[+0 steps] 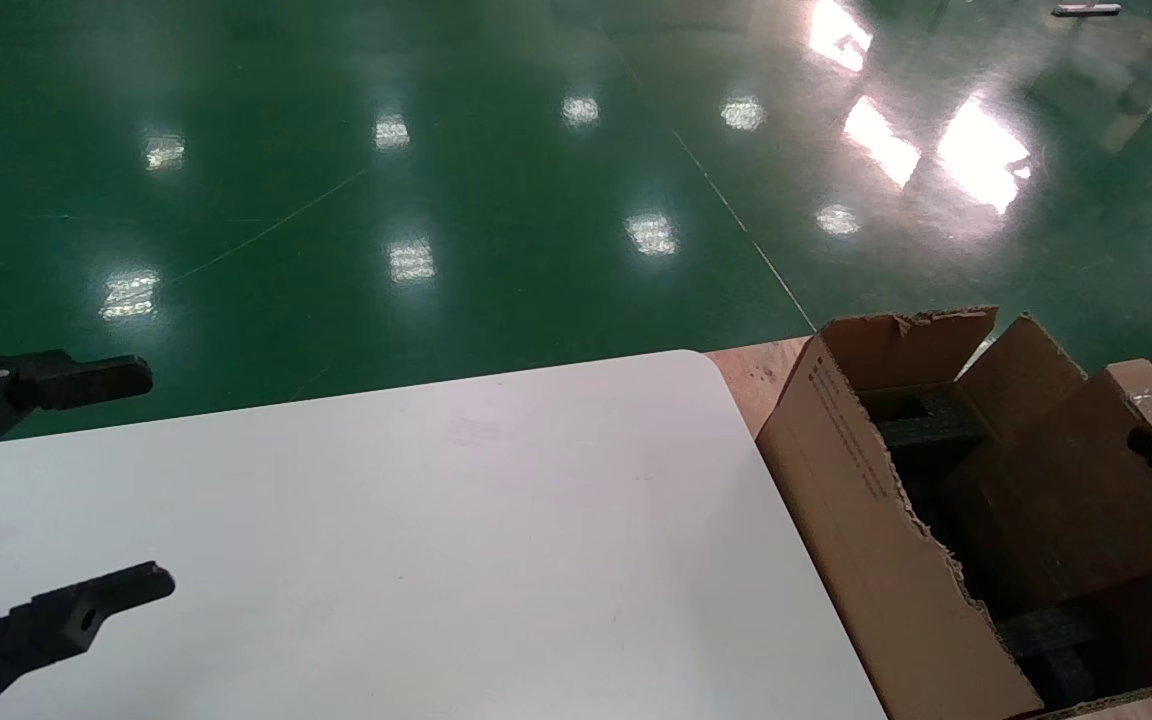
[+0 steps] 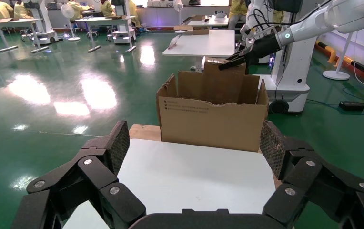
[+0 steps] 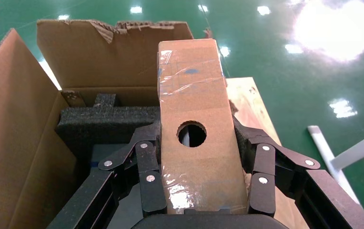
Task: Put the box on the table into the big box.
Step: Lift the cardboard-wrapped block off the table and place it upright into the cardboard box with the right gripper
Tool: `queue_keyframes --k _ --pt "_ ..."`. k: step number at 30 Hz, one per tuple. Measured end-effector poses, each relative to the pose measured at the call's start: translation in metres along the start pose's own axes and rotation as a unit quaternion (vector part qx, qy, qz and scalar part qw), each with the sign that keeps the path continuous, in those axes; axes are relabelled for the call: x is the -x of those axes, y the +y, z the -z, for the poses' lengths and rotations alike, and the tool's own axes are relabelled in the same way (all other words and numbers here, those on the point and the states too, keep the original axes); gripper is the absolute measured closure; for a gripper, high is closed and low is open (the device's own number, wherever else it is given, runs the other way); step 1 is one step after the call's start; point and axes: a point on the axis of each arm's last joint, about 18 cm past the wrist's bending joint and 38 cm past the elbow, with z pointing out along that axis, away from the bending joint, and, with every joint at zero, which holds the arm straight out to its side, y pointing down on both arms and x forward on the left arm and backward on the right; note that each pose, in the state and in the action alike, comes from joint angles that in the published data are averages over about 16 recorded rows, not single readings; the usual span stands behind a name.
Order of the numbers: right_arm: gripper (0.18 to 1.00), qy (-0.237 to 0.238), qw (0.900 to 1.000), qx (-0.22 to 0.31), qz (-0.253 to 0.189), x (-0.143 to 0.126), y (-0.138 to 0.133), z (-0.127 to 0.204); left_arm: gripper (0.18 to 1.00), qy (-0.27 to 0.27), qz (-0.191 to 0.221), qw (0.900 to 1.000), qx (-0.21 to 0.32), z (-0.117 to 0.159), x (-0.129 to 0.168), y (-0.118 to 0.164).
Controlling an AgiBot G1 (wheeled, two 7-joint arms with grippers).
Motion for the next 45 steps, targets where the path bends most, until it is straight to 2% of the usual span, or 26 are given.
queue_keyframes --k 20,45 --pt "0.703 0.009 1.0 0.015 -0.004 0.008 0.006 -0.022 0.184 0.0 0.0 1.0 0.0 0.0 0.0 0.0" --pt "0.703 0.025 0.998 0.049 -0.006 0.007 0.033 -0.03 0.184 0.0 0.0 1.0 0.0 0.0 0.0 0.0"
